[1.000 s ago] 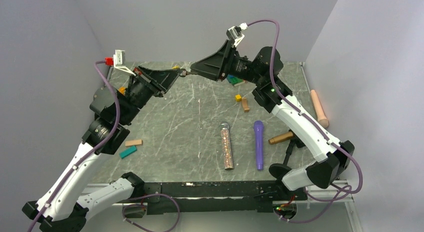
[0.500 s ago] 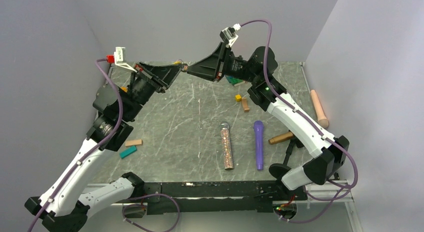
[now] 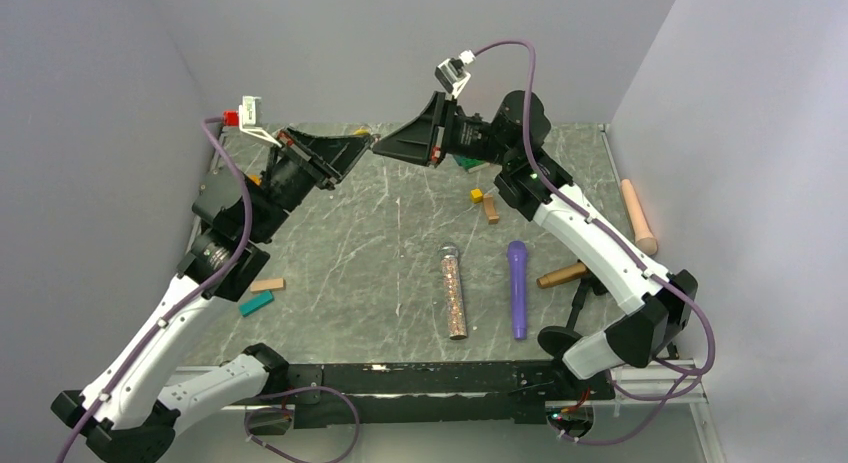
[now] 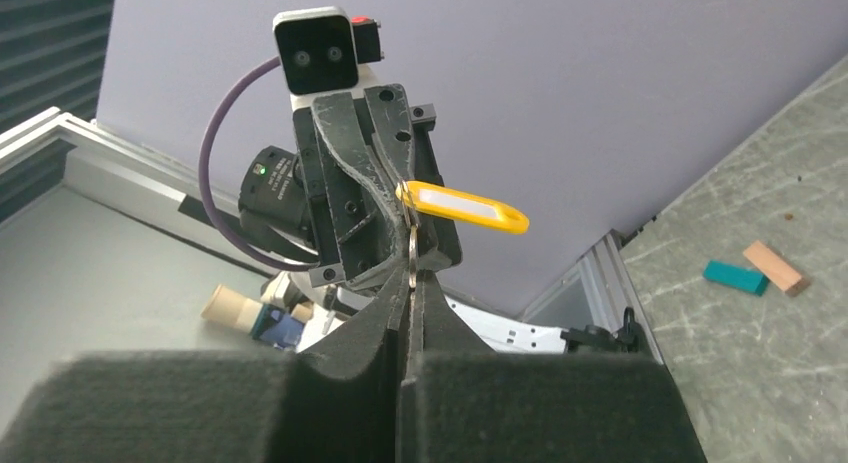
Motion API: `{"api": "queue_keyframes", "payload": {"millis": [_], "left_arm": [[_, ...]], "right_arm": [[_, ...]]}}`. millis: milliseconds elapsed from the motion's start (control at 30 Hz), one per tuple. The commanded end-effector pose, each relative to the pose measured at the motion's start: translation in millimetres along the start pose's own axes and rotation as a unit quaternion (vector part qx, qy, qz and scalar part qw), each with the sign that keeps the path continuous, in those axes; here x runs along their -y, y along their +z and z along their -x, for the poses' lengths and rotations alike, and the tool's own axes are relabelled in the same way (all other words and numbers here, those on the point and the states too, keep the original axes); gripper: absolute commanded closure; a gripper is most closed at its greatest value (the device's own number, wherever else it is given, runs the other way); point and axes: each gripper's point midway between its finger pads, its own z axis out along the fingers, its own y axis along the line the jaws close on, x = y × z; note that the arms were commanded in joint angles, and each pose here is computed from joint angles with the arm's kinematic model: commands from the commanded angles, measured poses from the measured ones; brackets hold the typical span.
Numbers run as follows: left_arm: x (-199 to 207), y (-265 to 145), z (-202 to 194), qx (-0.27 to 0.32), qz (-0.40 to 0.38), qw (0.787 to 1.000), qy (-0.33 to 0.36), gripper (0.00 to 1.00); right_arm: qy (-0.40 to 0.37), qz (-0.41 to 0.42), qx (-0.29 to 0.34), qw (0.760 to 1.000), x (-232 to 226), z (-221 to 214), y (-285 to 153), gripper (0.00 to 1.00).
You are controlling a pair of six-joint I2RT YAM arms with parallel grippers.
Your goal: Remove the keys from the keyring
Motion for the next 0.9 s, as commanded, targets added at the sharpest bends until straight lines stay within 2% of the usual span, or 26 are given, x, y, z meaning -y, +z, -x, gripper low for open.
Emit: {"api": "queue_keyframes", "payload": {"millis": [0,500,867], "left_arm": [[9,-13,-6,-0.019,-0.018,1.000,-0.002,1.00],[-13,-48,-26,-0.047,0.017,0.999,0.000,1.00],[-16,-53,-40,-0.075,0.010,0.997,-0.010,1.00]], "right_arm": [[-0.047,0.010,-0.001,0.999,-26,-1,-9,1.00],[-0.083,-0.020,-0.044,0.995,-16,-26,-25,1.00],[-0.110,-0.025,-0.079,0.991,-18,-41,-37,1.00]]}}
